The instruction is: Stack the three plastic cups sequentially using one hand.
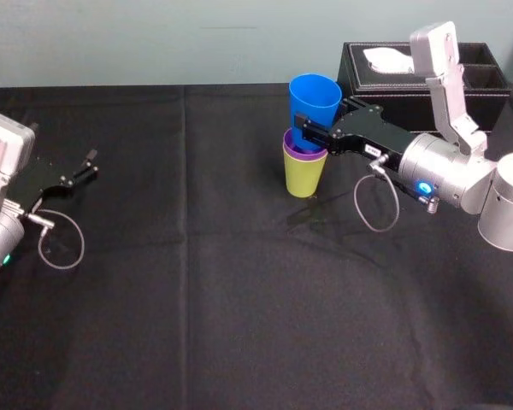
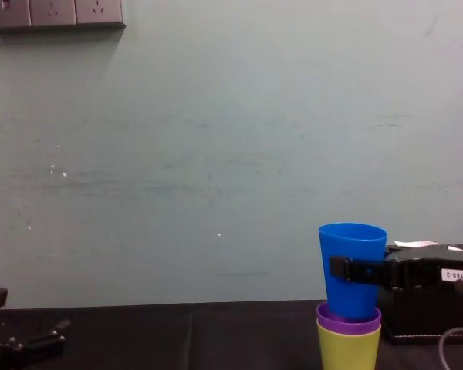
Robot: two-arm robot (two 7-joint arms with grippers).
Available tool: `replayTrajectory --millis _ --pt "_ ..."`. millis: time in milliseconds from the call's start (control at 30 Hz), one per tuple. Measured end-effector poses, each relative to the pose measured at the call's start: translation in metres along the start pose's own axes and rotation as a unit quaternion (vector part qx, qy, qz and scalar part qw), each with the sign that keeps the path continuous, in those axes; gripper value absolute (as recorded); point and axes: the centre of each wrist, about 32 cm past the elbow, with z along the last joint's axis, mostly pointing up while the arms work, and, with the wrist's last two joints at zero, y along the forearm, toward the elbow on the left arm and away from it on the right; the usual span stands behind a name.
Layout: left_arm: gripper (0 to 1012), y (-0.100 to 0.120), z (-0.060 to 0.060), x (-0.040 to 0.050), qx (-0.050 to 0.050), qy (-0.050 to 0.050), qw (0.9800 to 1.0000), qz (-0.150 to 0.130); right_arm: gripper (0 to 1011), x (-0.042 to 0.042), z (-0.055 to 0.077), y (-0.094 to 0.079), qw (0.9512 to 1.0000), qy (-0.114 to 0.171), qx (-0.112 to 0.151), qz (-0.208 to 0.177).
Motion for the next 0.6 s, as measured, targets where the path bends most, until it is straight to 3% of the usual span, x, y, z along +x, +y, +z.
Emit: replayTrajectory --millis 600 --pt "1010 0.0000 0.0000 0.0000 0.000 0.000 1.0000 0.000 716 -0.0004 -0.0103 0.0070 1.0000 -0.002 -0.008 0.001"
